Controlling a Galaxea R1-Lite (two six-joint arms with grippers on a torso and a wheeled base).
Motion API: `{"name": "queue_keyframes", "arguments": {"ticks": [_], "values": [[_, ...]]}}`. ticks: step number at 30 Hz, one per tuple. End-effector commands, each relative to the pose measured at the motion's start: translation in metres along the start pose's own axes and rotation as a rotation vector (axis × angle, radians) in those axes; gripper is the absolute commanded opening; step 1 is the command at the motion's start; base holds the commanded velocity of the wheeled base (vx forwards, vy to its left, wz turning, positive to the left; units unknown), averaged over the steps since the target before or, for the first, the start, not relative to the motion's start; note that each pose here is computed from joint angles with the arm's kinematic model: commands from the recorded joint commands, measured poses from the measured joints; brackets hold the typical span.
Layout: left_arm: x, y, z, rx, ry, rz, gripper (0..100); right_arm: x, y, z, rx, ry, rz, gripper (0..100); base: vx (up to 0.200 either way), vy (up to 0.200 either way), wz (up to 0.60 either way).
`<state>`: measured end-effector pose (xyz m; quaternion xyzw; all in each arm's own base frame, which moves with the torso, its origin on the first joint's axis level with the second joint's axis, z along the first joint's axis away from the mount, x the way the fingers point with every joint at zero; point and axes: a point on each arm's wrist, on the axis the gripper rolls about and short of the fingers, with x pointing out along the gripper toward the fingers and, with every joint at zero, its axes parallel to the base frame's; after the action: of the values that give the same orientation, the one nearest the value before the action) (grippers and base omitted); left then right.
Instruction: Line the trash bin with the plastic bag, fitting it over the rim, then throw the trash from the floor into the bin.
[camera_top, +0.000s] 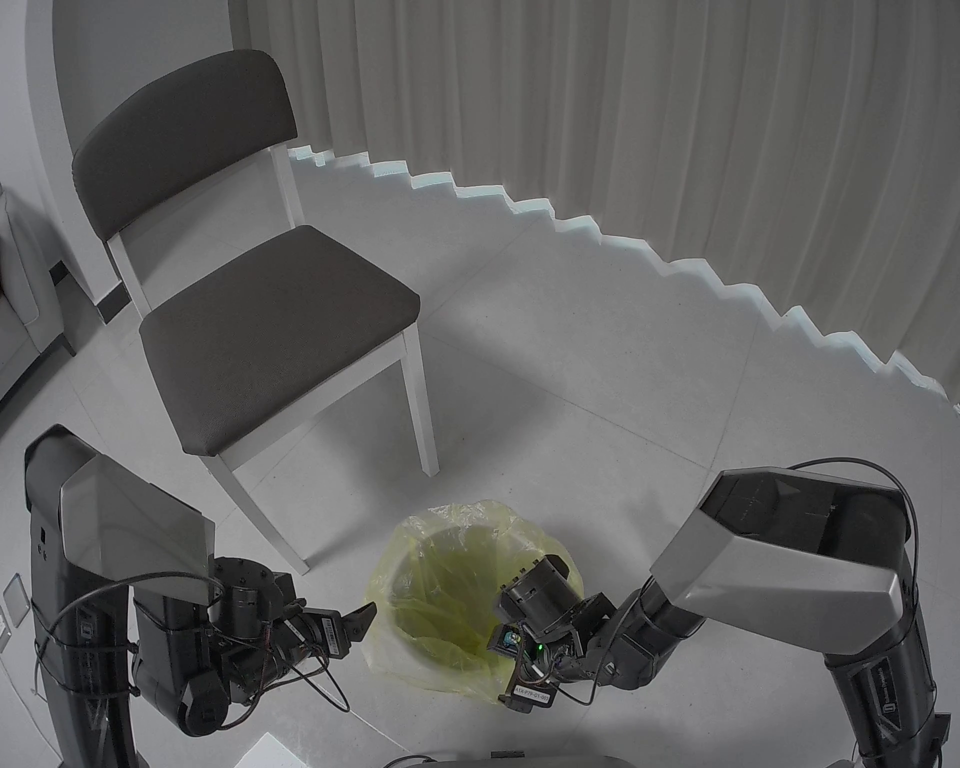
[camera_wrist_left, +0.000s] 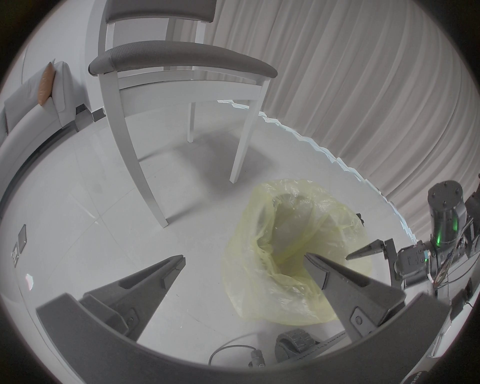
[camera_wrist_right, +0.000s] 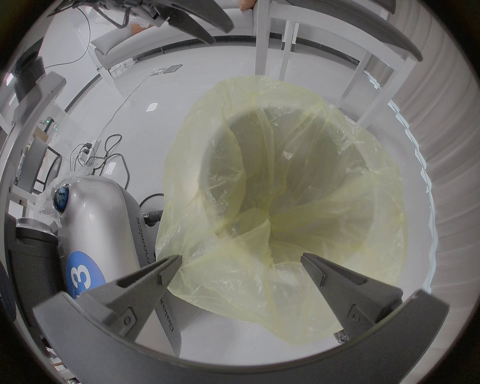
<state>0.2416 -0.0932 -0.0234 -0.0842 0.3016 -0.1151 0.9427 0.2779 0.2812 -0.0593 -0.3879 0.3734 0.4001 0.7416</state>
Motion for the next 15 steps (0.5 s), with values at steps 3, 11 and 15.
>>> {"name": "queue_keyframes", "arguments": {"ticks": [3,11,15], "values": [[0.007,-0.002,-0.008,0.011,0.021,-0.008,100,-0.006,-0.011,0.003,0.024,-0.023,-0.025,100,0.0,0.0,0.0],[0.04,-0.006,-0.024,0.038,0.044,-0.017,100,-0.037,-0.05,0.007,0.12,-0.089,-0.103,100,0.0,0.0,0.0],[0.057,0.0,-0.031,0.073,0.045,0.012,100,-0.047,-0.079,-0.002,0.181,-0.101,-0.156,100,0.0,0.0,0.0]]}}
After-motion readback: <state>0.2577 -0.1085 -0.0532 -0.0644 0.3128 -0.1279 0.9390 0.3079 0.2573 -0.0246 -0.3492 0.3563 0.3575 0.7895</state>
